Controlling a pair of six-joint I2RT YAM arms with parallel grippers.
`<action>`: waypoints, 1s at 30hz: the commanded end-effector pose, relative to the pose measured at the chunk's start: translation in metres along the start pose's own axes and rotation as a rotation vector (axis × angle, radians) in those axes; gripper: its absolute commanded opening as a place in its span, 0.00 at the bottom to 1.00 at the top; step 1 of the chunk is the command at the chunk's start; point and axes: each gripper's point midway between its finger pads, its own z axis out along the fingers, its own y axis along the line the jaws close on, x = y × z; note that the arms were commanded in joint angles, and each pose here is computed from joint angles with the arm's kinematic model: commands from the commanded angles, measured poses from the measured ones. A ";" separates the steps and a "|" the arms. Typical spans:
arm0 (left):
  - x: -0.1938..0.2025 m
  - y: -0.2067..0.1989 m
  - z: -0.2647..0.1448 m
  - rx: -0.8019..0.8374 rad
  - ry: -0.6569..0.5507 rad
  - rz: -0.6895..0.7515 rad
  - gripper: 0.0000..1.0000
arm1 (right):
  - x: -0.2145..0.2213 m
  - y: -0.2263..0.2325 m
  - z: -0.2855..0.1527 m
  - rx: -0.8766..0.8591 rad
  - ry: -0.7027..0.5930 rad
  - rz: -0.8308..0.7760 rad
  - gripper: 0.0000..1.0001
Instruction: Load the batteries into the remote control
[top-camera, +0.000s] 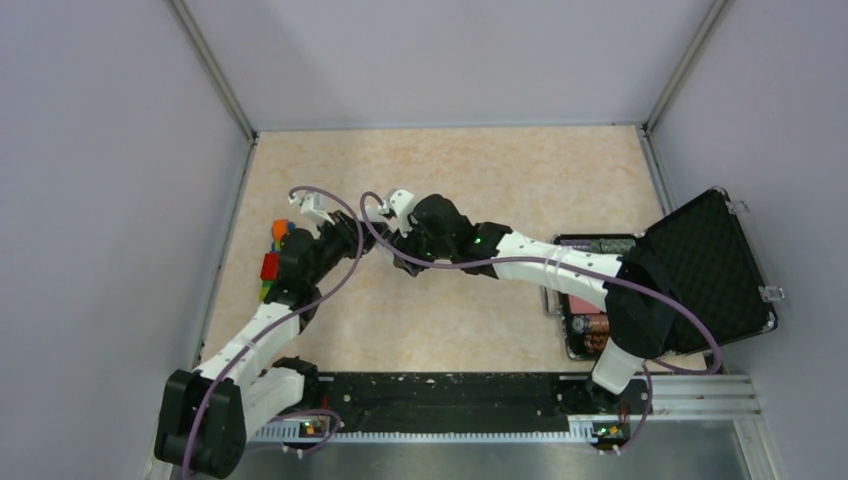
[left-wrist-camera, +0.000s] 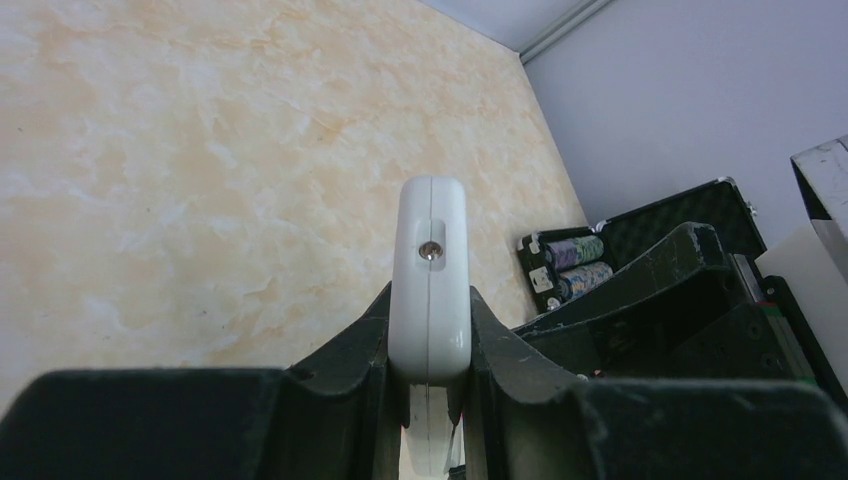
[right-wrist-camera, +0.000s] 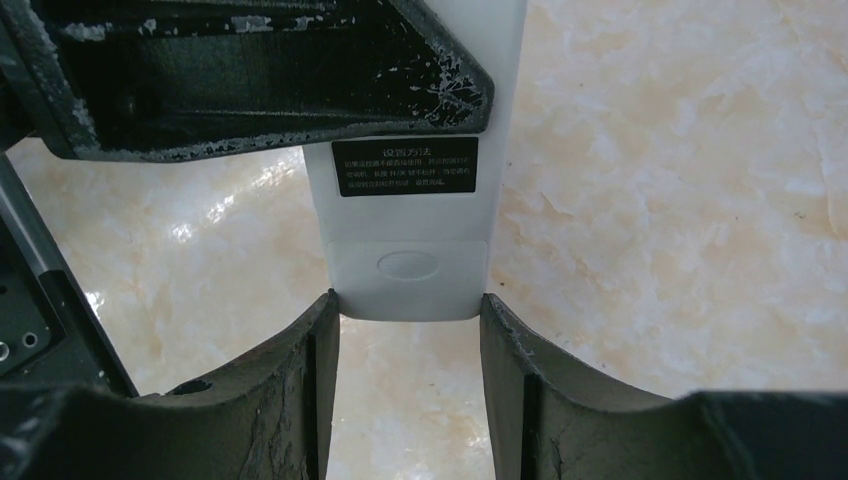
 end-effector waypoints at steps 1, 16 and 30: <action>-0.012 -0.030 0.002 0.095 0.003 -0.044 0.00 | -0.035 -0.010 0.004 0.041 -0.065 0.052 0.38; -0.024 -0.034 0.004 0.063 0.008 -0.166 0.00 | -0.029 -0.013 0.012 0.022 0.037 0.091 0.47; -0.032 -0.018 0.004 -0.014 0.007 -0.275 0.00 | -0.029 -0.007 0.010 -0.020 0.094 0.114 0.62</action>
